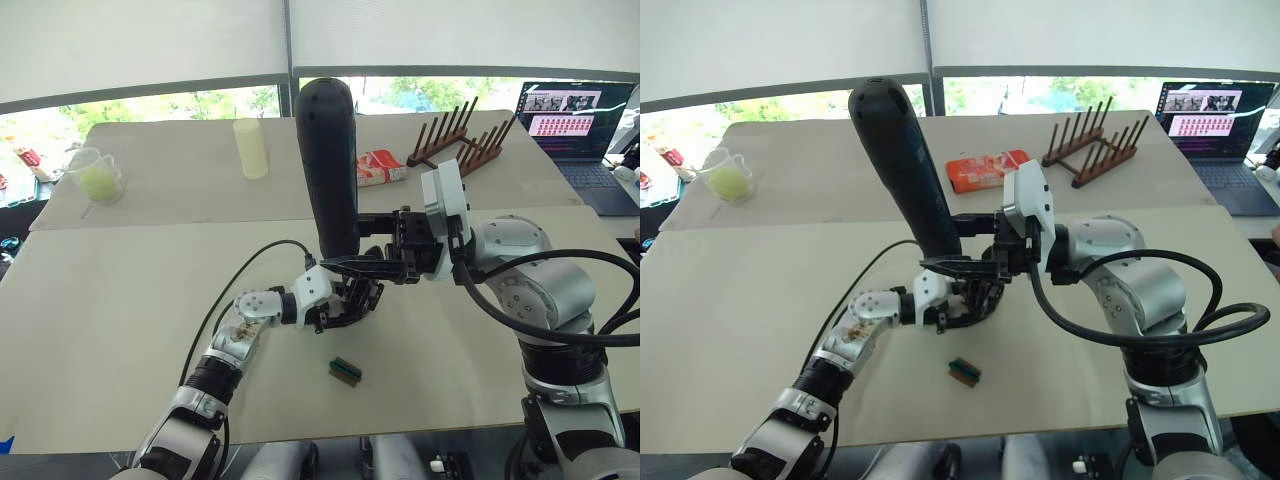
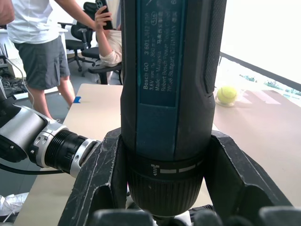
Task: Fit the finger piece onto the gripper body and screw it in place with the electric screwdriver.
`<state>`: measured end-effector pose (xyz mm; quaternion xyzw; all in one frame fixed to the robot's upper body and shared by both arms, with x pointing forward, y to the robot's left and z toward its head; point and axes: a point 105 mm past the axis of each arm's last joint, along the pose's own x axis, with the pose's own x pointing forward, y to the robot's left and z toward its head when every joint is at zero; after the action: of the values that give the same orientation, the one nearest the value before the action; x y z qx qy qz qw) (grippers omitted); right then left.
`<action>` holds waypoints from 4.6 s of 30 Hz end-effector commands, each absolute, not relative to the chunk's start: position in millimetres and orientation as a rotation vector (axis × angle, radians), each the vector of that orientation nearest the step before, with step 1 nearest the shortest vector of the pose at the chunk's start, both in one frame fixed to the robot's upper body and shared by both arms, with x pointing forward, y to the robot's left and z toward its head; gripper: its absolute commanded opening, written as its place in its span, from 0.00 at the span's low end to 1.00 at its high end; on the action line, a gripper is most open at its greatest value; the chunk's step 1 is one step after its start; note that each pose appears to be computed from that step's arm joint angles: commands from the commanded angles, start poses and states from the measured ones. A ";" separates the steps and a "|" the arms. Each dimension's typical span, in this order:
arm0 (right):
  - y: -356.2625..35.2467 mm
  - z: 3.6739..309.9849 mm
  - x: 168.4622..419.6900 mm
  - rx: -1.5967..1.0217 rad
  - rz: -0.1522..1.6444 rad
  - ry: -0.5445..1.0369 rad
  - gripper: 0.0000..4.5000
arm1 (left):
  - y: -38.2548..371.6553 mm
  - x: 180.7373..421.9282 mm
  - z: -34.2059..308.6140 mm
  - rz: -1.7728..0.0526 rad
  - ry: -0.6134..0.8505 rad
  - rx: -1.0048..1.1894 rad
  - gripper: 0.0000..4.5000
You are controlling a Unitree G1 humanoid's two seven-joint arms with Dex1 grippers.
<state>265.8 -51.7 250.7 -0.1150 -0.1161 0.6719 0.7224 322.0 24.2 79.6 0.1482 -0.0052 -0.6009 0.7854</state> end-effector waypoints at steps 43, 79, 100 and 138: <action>-53.9 261.9 259.3 -0.323 1.499 -0.325 0.42 | 21.9 321.2 89.7 -1.302 -0.044 0.327 0.51; -52.3 244.7 263.1 -0.294 1.488 -0.285 0.42 | 22.0 320.5 90.5 -1.304 -0.050 0.332 0.51; -65.8 219.1 276.7 -0.147 1.416 -0.173 0.42 | 25.1 324.6 93.0 -1.297 -0.047 0.340 0.51; -69.1 195.7 281.8 -0.254 1.437 -0.079 0.42 | 26.6 324.6 93.7 -1.296 -0.048 0.345 0.51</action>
<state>272.3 -59.6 223.8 -0.1107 -0.1032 0.6711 0.7258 322.3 25.2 77.7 0.1517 0.0068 -0.6016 0.7843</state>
